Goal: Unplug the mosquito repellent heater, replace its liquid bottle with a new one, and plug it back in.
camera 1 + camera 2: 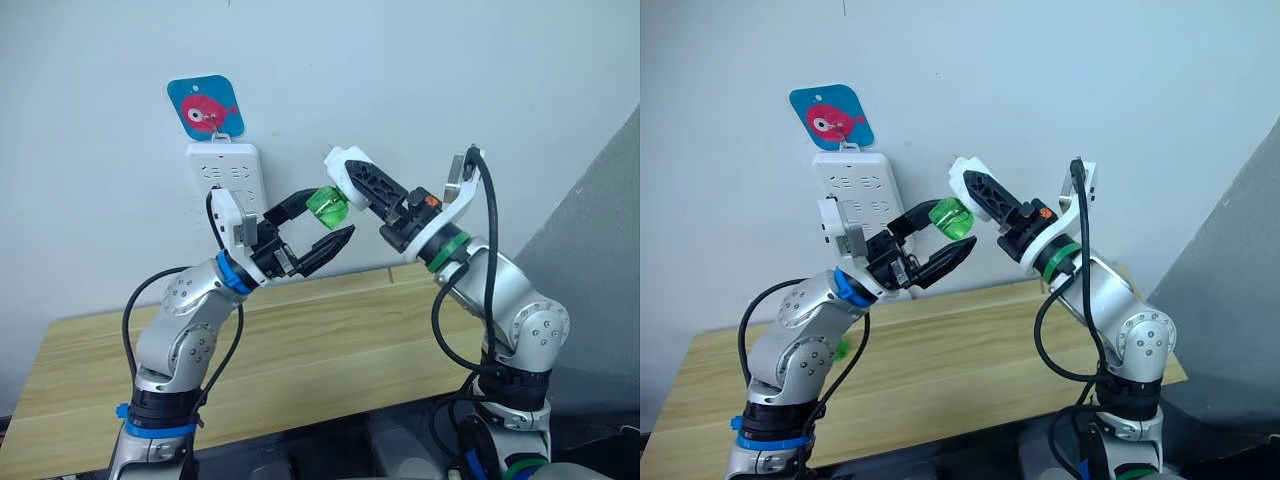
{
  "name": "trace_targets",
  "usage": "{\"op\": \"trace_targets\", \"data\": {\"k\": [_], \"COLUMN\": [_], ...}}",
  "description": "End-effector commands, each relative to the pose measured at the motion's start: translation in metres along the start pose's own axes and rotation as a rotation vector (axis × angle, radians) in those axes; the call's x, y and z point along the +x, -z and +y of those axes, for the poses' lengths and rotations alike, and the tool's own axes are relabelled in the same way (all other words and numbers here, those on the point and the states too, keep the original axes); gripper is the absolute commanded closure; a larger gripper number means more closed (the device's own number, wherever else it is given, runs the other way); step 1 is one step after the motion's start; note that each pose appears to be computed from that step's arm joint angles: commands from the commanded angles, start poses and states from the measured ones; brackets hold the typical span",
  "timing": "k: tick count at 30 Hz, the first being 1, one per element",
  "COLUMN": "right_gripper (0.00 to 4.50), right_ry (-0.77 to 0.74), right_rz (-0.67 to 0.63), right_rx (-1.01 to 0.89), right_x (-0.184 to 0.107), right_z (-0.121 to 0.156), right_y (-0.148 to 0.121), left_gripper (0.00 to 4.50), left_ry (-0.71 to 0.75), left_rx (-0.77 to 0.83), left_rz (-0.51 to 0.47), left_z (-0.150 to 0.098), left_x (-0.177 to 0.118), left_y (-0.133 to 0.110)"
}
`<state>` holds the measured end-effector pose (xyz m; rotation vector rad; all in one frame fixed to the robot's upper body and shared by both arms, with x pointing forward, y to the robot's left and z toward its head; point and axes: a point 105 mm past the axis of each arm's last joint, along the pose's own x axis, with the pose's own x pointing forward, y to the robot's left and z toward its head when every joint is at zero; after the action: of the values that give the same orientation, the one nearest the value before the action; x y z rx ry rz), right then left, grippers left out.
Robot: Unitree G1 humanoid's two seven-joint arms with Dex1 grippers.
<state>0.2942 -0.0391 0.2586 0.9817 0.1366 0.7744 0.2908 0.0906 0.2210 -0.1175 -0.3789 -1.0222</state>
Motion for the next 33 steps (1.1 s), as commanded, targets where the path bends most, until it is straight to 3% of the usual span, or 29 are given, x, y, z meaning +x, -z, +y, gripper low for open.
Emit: {"op": "trace_targets", "data": {"k": [1,19,23,33], "right_gripper": [1.5,1.5,1.5,1.5], "right_ry": [-0.052,-0.018,-0.026,-0.04], "right_rz": [-0.019,-0.007,-0.01,-0.005], "right_rx": [0.012,0.024,0.032,0.045], "right_x": [0.001,-0.002,-0.003,-0.005], "right_z": [0.018,0.005,0.004,0.005], "right_y": [-0.005,-0.003,-0.003,0.001], "left_gripper": [0.0,0.0,0.84,0.86], "left_ry": [0.027,-0.015,-0.006,-0.009], "left_rx": [0.051,0.054,0.06,0.066], "left_rz": [-0.046,-0.078,-0.027,-0.007], "left_z": [-0.008,-0.002,-0.005,-0.004], "left_x": [0.006,0.013,0.011,0.014], "left_y": [-0.014,-0.02,-0.011,-0.009]}}
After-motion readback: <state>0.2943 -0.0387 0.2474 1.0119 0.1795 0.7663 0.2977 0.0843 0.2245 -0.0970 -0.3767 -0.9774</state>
